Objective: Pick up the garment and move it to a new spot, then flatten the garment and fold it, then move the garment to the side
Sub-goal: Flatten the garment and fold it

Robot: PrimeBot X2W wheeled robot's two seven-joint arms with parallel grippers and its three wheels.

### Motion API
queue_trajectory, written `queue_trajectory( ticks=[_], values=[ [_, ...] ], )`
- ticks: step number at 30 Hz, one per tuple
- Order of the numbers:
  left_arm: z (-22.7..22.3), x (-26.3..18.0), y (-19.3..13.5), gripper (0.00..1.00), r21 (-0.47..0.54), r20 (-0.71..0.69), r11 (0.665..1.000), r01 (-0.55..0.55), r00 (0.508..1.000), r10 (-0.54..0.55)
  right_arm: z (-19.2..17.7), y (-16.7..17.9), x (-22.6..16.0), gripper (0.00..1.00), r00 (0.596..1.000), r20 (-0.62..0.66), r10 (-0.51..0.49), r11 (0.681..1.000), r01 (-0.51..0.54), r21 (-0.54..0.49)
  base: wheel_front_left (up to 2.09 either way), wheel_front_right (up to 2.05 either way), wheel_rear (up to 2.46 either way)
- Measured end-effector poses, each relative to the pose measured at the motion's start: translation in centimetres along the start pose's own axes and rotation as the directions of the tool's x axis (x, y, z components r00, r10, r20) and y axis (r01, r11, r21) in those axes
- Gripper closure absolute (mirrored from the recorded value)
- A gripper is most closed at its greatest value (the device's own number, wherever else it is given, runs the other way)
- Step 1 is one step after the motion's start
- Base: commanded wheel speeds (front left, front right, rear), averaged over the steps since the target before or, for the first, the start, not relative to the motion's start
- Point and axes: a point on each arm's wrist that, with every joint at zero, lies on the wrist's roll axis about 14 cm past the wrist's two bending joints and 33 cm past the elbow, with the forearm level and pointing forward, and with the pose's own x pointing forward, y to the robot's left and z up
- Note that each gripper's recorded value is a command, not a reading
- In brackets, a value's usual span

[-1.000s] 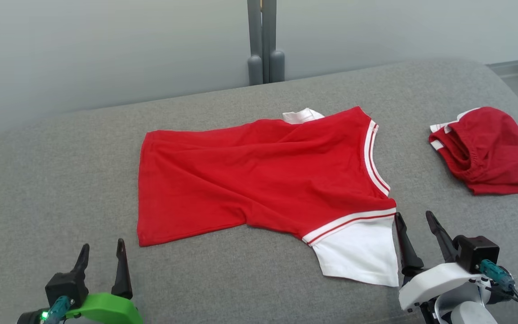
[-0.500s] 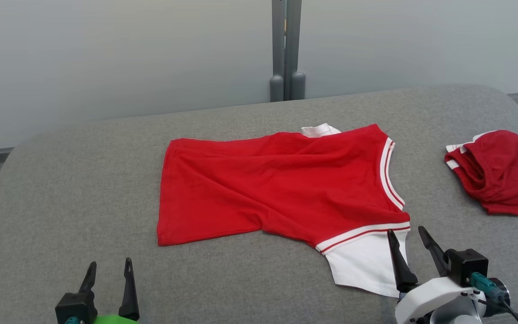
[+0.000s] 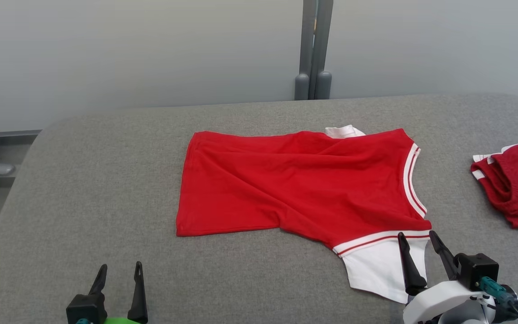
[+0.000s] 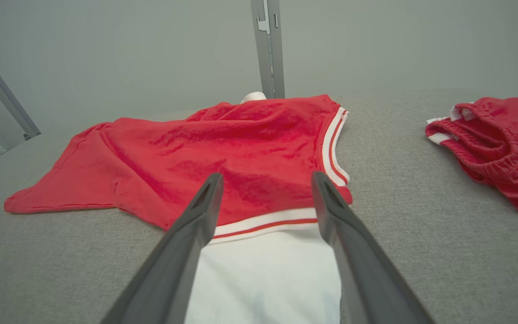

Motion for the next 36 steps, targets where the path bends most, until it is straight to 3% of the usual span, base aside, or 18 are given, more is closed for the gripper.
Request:
queue_trajectory(
  ticks=[13,36],
  values=[
    [-0.5,0.1,-0.7,0.00,-0.014,-0.018,1.000,0.018,1.000,-0.019,-1.1,-0.3,-0.1,0.00,0.999,-0.032,-0.009,1.000,0.009,0.006,0.00,0.00,0.00],
    [-3.3,4.6,-4.8,0.00,-0.048,-0.120,0.990,0.132,0.983,-0.137,-9.5,-3.0,-1.2,0.00,0.950,-0.299,-0.091,0.995,0.101,0.017,0.00,0.00,0.00]
  ],
)
